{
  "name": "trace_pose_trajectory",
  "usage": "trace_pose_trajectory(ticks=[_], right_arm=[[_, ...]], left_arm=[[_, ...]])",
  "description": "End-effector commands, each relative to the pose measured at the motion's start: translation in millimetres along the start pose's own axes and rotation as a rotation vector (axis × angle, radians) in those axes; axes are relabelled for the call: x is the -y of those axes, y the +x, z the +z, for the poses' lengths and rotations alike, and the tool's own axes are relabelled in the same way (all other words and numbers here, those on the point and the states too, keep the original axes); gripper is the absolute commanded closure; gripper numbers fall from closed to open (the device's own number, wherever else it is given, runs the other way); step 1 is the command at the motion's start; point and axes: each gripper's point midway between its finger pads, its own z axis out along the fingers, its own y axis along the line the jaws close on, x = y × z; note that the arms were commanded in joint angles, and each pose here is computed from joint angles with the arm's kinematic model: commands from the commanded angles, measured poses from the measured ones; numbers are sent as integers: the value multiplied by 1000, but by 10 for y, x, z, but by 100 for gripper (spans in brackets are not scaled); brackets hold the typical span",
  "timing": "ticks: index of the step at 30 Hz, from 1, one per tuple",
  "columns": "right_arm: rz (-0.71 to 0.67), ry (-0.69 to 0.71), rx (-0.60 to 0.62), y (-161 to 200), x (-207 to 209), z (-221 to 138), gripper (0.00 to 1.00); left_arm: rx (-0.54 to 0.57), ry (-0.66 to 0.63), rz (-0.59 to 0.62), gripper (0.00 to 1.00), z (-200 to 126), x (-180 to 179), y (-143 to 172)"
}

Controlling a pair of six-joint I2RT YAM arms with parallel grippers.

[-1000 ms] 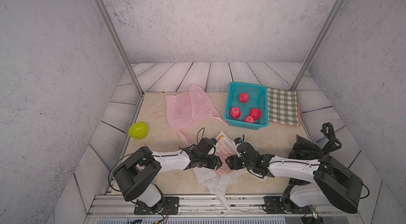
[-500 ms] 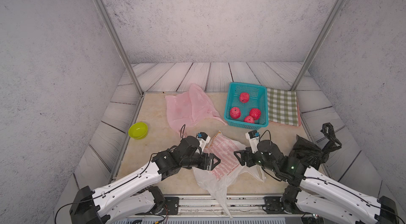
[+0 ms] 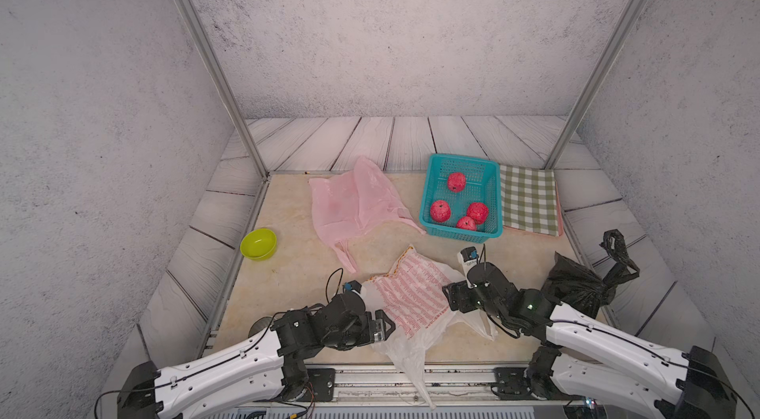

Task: Untie the knot of a plastic bag & take out the apple
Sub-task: Pick up the plastic bag at the center of the board.

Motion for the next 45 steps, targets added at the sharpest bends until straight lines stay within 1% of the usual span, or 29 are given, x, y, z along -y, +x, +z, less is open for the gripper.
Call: trace_pose_trajectory(ticks=[1,2,5,9,16,20,21,22,23,24,26,28,29,33,36,38,39,41,43,45], right_arm=[[-6,30,35,-105,16,17,15],[-8,37,41,-121,23,27,15],[-17,51,28,-138,19,93,14],[-8,13,-22,-44,-81,252,14],[44,-70,-97,191,-229,478,14],[62,-90,-108,261,-249,522,14],[68,-95,-109,270,-255,529,14],[72,-104,-111,279,-273,532,14],[76,-110,-113,288,-279,536,14],[77,-115,-113,291,-285,538,14],[75,-121,-118,299,-296,535,14],[72,-121,-116,294,-293,523,14],[71,-122,-112,280,-294,511,14],[56,-131,-84,175,-305,374,15],[22,-116,-24,-25,-250,66,15],[9,-93,59,-222,-160,-250,15],[3,-80,94,-293,-110,-391,15],[7,-59,168,-430,-6,-694,15],[19,-55,212,-497,57,-906,15],[36,-69,228,-497,78,-1021,15]], left_arm=[[67,-4,-48,3,63,70,-147],[74,-17,-49,1,79,59,-165],[109,-43,-50,1,133,2,-226],[137,-53,-56,1,235,-16,-286],[92,-114,-26,0,410,-30,-263],[87,-142,-5,7,460,-69,-272],[92,-147,0,11,463,-87,-283],[97,-140,8,17,466,-76,-298],[99,-128,16,28,474,-58,-310],[99,-119,20,41,479,-49,-321],[95,-103,31,74,480,-12,-361],[85,-107,48,96,478,-1,-388],[83,-116,56,100,473,-6,-401],[103,-157,82,100,380,-48,-467],[177,-221,136,100,142,-97,-606],[256,-247,180,100,-99,-57,-747],[286,-228,203,100,-192,13,-812],[327,-79,300,100,-373,390,-907],[390,21,346,100,-606,685,-1037],[458,62,381,100,-891,906,-1225]])
